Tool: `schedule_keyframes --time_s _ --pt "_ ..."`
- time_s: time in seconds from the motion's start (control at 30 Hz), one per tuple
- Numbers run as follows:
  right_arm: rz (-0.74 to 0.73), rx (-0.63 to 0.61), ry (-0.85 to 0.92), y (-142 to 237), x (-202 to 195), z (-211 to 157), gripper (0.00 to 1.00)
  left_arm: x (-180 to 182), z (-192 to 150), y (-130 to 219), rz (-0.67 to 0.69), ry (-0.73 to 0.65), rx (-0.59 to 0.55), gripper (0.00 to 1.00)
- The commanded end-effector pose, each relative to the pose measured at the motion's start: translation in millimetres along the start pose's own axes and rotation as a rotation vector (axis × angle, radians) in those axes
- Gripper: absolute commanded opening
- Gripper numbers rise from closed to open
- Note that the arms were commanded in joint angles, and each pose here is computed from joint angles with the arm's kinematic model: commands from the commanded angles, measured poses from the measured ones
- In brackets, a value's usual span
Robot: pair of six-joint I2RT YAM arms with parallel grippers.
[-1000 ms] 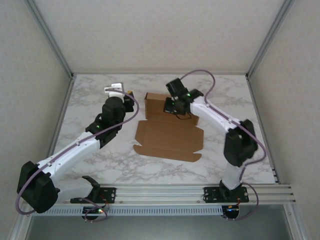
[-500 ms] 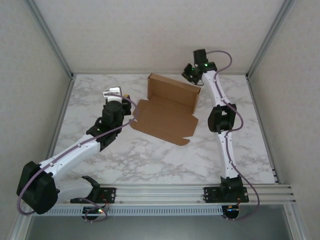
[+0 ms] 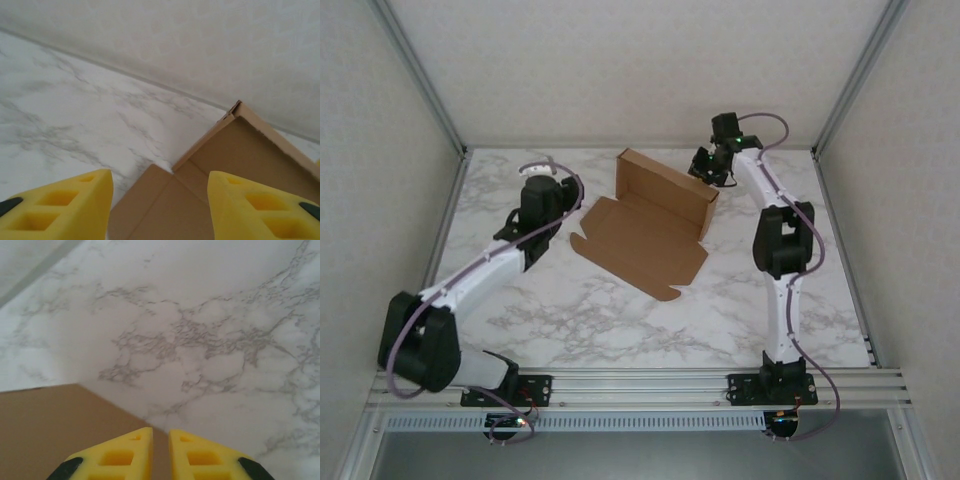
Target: Fold the paper box
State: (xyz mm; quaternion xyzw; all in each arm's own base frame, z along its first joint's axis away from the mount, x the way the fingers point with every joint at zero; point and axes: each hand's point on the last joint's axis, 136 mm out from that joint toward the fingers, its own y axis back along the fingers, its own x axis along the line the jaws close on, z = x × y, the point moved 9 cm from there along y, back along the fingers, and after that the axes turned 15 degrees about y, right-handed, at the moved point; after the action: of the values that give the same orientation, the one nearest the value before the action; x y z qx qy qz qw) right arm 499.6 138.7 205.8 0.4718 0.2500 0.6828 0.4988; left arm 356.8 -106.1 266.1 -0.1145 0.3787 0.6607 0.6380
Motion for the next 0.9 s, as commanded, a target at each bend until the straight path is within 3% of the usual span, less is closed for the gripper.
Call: schedule_keyframes --time_s 0.0,0.27,0.53,0.7,0.87 --pt "0.045 0.003 0.010 1.7 -5.5 -18.3 0.15 -13.5 -7.8 -29.3 -0.058 0.184 0.208 0.52" --pt "0.120 0.025 0.017 17.2 20.4 -78.2 0.14 -42.8 -14.0 -90.2 -0.161 0.312 0.419 0.58" --pt "0.194 0.063 0.117 21.0 79.7 -133.8 0.15 -39.2 -31.4 -107.9 -0.118 0.413 0.581 0.62" --pt "0.266 0.058 0.138 20.3 109.5 -153.9 0.15 -40.8 -48.3 -109.0 -0.050 0.360 0.671 0.59" --pt "0.288 0.062 0.139 14.8 119.8 -160.8 0.15 -64.8 -62.2 -99.4 -0.077 0.268 0.729 0.54"
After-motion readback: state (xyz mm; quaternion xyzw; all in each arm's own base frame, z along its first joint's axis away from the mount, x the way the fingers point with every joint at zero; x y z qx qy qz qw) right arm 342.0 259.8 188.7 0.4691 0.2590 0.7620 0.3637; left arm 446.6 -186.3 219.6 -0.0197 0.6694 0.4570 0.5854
